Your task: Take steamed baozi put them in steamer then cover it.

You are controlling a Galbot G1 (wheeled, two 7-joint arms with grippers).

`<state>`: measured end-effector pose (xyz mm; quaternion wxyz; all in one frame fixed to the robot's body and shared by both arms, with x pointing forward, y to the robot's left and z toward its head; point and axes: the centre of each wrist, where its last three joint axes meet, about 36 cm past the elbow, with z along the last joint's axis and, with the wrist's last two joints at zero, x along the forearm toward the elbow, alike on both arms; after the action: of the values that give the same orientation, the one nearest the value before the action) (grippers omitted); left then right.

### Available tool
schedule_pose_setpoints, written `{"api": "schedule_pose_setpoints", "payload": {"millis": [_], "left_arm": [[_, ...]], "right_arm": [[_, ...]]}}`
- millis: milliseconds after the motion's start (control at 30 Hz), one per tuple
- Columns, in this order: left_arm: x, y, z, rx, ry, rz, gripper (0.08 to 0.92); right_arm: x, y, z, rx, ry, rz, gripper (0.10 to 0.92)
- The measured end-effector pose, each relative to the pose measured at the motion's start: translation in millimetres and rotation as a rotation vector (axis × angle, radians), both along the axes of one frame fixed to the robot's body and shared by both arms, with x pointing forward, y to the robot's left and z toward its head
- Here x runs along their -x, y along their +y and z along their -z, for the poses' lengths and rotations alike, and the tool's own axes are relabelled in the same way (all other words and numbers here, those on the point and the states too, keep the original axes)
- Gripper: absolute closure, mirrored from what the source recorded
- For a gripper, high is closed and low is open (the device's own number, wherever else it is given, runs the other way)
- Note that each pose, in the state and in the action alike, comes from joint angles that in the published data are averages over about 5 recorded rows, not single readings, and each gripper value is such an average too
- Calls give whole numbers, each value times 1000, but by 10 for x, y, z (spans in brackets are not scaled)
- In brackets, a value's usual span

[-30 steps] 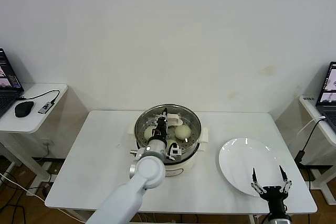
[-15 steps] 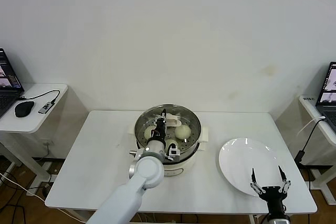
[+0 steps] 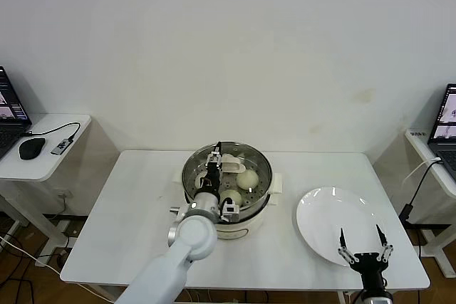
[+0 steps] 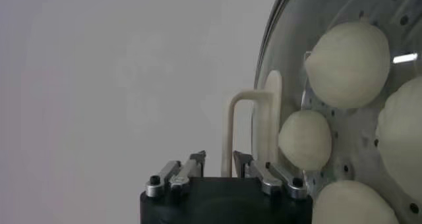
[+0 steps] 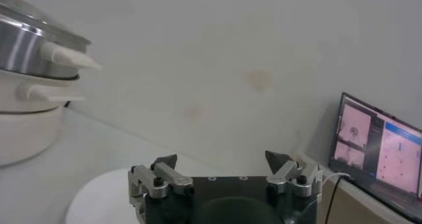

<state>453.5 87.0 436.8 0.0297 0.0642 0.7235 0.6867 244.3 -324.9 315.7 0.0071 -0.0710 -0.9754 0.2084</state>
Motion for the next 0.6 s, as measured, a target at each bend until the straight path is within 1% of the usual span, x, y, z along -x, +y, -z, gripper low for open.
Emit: {"api": "schedule_pose_setpoints", "payload": {"millis": [133, 200, 300, 367, 467, 600], "left_arm": [[184, 53, -40, 36, -5, 18, 334], [304, 84, -61, 62, -3, 33, 273], [501, 145, -100, 112, 2, 60, 204], [639, 195, -132, 156, 6, 80, 183], [857, 294, -169, 243, 17, 107, 178], [1145, 510, -131, 419, 51, 130, 177]], "right_arm": [[4, 15, -7, 1, -1, -3, 200], [8, 22, -7, 2, -1, -5, 200], [18, 34, -4, 3, 0, -10, 200], [25, 42, -6, 3, -1, -13, 200], [32, 47, -17, 3, -3, -18, 200], [42, 49, -36, 1, -6, -26, 200]]}}
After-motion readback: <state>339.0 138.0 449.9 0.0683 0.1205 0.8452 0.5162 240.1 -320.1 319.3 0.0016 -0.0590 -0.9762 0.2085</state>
